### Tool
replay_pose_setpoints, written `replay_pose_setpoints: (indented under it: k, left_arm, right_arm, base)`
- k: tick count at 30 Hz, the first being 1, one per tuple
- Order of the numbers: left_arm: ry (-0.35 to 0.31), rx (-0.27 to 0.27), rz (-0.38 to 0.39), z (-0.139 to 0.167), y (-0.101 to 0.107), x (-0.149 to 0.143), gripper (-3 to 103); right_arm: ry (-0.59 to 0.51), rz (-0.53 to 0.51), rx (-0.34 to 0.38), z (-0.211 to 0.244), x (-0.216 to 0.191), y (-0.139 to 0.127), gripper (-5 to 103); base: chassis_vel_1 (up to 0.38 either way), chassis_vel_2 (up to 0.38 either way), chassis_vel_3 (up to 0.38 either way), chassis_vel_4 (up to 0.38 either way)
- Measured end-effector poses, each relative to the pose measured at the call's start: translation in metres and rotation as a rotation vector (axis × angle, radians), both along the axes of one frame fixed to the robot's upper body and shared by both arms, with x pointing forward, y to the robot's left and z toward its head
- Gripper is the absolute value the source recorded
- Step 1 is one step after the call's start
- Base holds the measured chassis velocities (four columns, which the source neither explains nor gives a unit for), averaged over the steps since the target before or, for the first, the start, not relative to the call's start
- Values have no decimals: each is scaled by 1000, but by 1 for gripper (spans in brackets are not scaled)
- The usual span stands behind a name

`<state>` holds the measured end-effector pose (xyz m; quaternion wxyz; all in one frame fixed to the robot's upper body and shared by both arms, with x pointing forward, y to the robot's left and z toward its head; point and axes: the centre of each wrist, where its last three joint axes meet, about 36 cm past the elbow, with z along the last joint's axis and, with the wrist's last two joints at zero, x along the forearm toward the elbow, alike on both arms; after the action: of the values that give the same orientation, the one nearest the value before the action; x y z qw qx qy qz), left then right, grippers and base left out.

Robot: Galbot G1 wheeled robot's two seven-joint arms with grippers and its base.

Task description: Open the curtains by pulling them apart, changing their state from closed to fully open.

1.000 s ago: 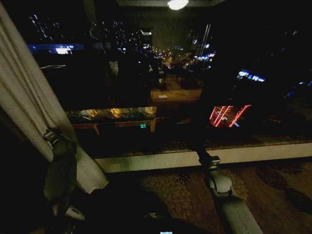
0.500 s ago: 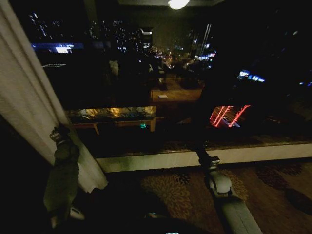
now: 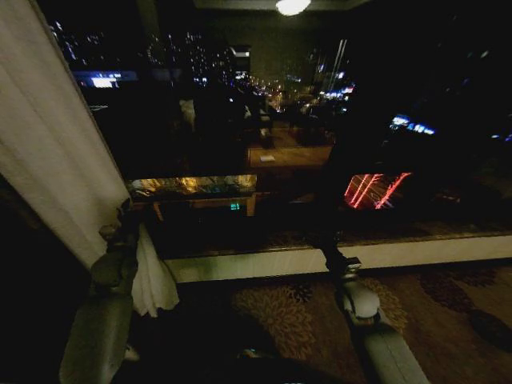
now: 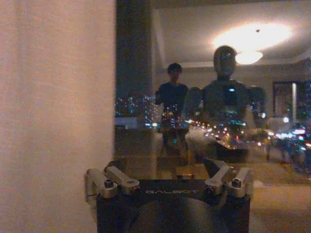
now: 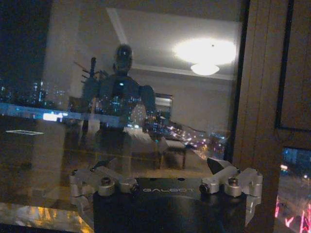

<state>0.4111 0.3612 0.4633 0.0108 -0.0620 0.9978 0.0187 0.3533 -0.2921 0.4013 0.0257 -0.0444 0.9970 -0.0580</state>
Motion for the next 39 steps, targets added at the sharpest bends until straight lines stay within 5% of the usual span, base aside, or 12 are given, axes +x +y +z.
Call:
replay_pose_setpoints:
  k: [2,13,39]
  left_arm:
    - [28,0,-27,-11,-1,-14,98]
    - [79,-13,-109,-47,-15,-59,100]
    - [79,-17,-113,-48,-19,-55,100]
  right_arm:
    - [21,-4,5,5,-5,3,100]
    - [0,-67,-23,11,-7,7,100]
    - [49,-82,-37,14,-18,6,100]
  base:
    - [0,0,0,0]
    - [0,0,0,0]
    - [11,-57,-12,62]
